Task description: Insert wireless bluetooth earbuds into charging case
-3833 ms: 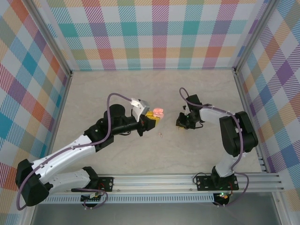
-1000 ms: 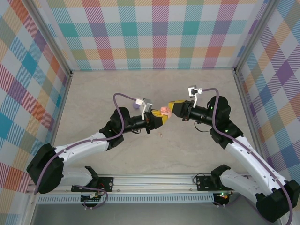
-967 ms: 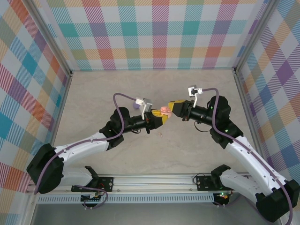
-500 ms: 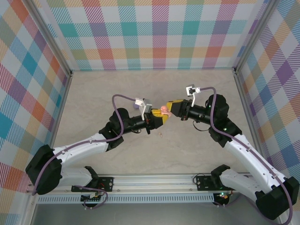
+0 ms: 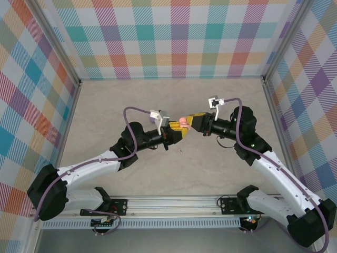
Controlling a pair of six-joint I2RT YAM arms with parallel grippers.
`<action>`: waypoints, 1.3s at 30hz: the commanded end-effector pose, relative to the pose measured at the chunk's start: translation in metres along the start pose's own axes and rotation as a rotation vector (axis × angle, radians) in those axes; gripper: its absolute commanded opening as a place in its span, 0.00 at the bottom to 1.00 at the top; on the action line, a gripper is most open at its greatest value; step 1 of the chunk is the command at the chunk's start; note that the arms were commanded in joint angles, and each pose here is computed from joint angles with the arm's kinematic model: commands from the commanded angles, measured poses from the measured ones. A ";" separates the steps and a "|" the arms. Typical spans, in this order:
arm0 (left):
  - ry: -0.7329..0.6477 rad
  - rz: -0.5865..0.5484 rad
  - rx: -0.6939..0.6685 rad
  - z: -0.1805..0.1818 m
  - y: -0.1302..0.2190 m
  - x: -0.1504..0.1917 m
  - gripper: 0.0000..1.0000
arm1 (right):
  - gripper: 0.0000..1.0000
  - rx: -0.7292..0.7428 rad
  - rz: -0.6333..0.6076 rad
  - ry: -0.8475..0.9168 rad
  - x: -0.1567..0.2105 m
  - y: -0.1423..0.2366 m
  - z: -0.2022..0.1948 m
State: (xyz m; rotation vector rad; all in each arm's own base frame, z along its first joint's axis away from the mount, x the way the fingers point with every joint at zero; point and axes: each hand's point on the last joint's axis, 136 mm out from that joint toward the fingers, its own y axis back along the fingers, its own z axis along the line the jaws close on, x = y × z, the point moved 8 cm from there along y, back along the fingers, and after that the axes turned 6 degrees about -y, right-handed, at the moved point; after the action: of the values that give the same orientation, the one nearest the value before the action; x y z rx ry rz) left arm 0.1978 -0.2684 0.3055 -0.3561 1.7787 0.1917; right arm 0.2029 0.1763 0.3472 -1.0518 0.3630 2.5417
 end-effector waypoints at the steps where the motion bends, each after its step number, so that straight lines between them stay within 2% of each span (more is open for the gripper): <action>1: -0.045 -0.069 0.014 -0.009 0.002 -0.017 0.13 | 0.20 -0.038 -0.015 0.050 -0.008 0.003 0.014; 25: -0.082 -0.085 0.009 -0.014 0.008 -0.018 0.13 | 0.21 0.015 0.026 0.009 -0.003 -0.001 0.005; 39: -0.092 -0.050 0.007 -0.014 0.002 -0.012 0.12 | 0.20 -0.037 0.007 -0.006 -0.009 0.000 0.014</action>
State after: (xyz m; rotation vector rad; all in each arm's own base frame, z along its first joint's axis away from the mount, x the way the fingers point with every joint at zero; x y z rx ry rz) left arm 0.1958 -0.2656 0.3083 -0.3816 1.7280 0.2180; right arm 0.2045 0.1780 0.3475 -1.0133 0.3875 2.5664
